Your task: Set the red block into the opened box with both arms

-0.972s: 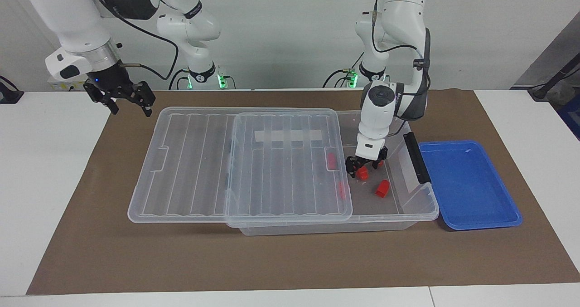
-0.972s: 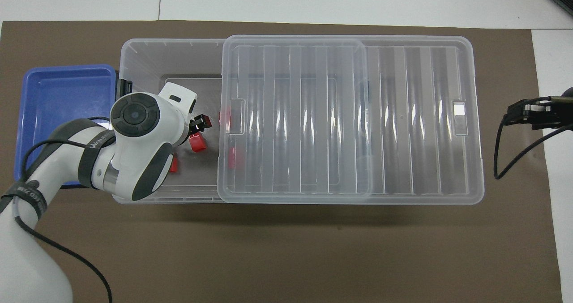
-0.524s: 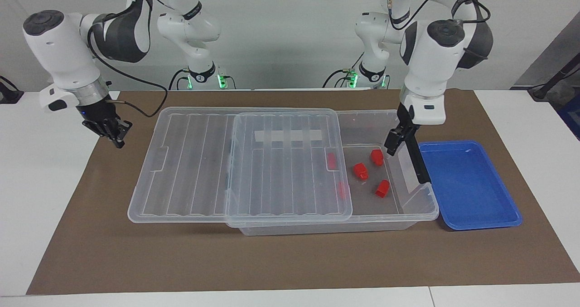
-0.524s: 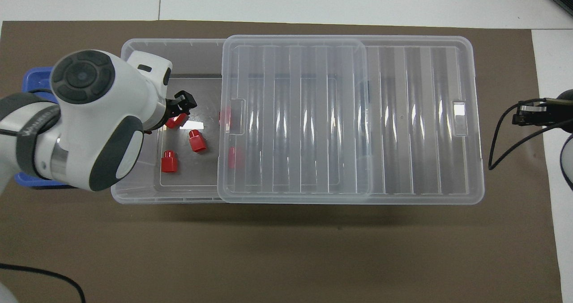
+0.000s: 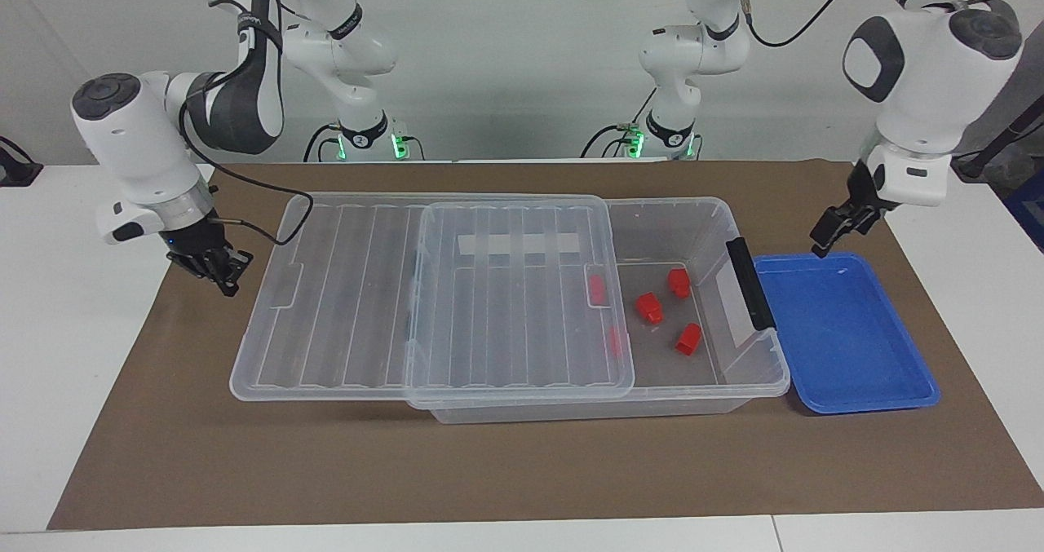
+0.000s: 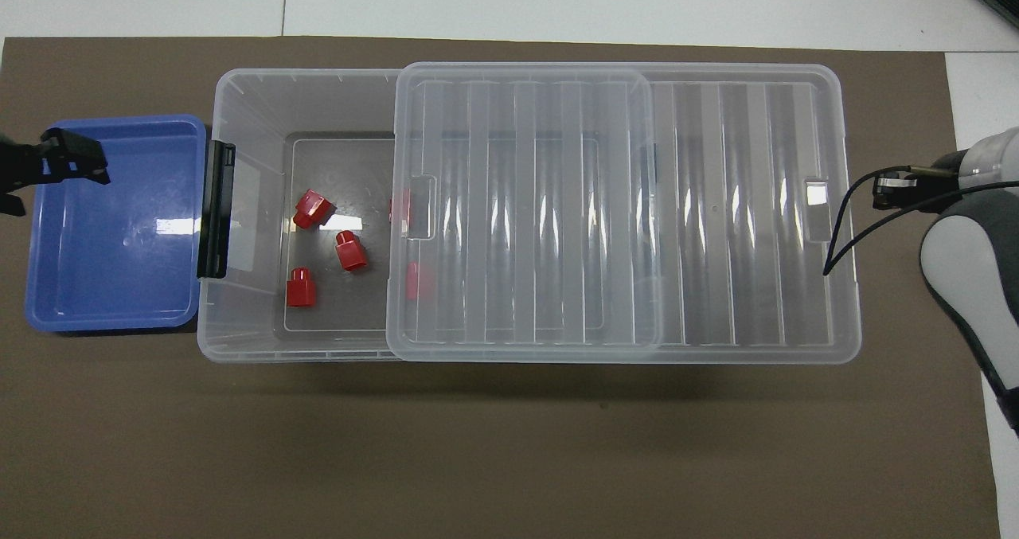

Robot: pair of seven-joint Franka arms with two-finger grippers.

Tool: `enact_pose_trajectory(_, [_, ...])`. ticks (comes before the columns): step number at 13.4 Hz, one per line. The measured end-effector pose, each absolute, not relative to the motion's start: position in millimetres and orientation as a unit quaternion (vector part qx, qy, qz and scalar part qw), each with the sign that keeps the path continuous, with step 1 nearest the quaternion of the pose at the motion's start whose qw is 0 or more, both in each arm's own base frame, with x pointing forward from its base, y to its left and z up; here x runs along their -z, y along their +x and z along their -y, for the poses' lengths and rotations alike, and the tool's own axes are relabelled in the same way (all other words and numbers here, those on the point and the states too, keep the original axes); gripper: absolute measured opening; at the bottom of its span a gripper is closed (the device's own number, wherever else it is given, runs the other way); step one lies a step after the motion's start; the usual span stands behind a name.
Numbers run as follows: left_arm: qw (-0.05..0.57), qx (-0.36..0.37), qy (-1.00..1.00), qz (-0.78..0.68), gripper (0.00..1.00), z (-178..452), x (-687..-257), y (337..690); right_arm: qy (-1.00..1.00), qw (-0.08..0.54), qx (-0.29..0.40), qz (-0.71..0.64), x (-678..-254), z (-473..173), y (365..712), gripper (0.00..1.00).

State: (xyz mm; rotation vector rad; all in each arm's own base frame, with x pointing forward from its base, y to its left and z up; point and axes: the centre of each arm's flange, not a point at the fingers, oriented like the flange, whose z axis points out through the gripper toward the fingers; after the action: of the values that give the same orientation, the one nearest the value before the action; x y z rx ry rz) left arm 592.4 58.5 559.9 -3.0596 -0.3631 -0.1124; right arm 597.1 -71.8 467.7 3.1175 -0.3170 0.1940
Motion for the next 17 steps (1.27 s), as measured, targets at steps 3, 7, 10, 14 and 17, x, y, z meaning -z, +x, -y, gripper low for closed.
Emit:
enact_pose_trajectory(3, [0.035,0.029,-0.999,-0.014,1.0,-118,-560,583,0.995,-0.004,-0.061,0.078,-468,42,600,0.01])
enact_pose_trajectory(7, [0.034,0.027,-0.997,-0.064,1.0,-105,-558,586,0.997,-0.019,-0.055,0.047,-467,-5,600,0.01])
enact_pose_trajectory(10, [0.035,0.034,-0.996,-0.075,1.0,-92,-563,587,0.998,-0.022,-0.053,0.017,-467,-45,598,0.01])
enact_pose_trajectory(14, [0.044,0.083,-0.992,-0.081,1.0,-84,-621,575,0.999,-0.023,-0.041,-0.015,-464,-84,592,0.01])
enact_pose_trajectory(17, [0.037,0.059,-0.993,-0.093,1.0,-66,-637,556,0.999,-0.024,-0.033,-0.029,-462,-110,585,0.01])
